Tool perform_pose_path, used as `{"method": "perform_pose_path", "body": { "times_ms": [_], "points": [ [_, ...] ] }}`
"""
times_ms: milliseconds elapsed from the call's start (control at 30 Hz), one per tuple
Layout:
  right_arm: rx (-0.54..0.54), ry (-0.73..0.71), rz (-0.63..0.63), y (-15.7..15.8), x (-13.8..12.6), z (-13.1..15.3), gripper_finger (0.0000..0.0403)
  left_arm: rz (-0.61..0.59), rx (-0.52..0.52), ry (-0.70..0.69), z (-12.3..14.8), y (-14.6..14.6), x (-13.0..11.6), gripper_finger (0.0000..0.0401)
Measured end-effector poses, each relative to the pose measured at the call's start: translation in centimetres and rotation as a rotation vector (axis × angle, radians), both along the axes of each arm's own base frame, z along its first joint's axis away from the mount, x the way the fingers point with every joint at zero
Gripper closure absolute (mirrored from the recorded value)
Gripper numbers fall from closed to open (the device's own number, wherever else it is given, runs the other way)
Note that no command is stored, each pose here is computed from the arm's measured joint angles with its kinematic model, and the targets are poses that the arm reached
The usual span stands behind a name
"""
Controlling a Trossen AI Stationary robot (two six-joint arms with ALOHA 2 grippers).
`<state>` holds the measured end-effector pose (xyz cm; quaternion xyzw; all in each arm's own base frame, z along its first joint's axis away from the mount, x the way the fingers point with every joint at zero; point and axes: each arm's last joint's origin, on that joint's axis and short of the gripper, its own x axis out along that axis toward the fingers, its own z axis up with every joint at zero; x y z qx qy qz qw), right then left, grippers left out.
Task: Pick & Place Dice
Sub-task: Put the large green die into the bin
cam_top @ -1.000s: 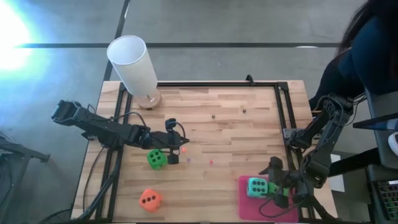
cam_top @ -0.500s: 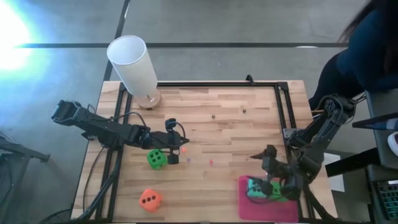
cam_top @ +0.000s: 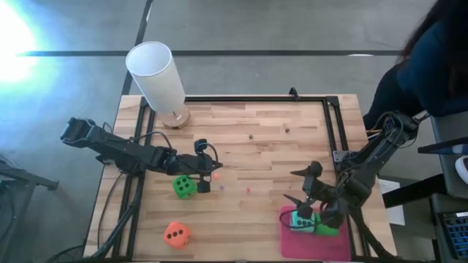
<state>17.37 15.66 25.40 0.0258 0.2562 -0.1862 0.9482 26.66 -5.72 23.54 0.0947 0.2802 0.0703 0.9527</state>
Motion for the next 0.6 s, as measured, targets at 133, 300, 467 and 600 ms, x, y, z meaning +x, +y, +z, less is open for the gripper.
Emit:
{"method": "perform_pose_path", "body": {
  "times_ms": [133,300,467,600],
  "points": [
    [-0.005,-0.005,-0.010,-0.3,0.5,0.6,0.0003,0.000,0.000,0.000,0.0,0.0,0.0,0.0382],
    [-0.002,-0.015,-0.022,-0.4,0.9,1.2,0.0003,0.000,0.000,0.000,0.0,0.0,0.0,0.0382],
    [-0.023,-0.011,-0.018,-0.7,1.3,1.8,0.0003,0.000,0.000,0.000,0.0,0.0,0.0,0.0382],
    [-0.026,-0.013,-0.021,-0.7,1.4,1.9,0.0003,0.000,0.000,0.000,0.0,0.0,0.0,0.0382]
  ]
}}
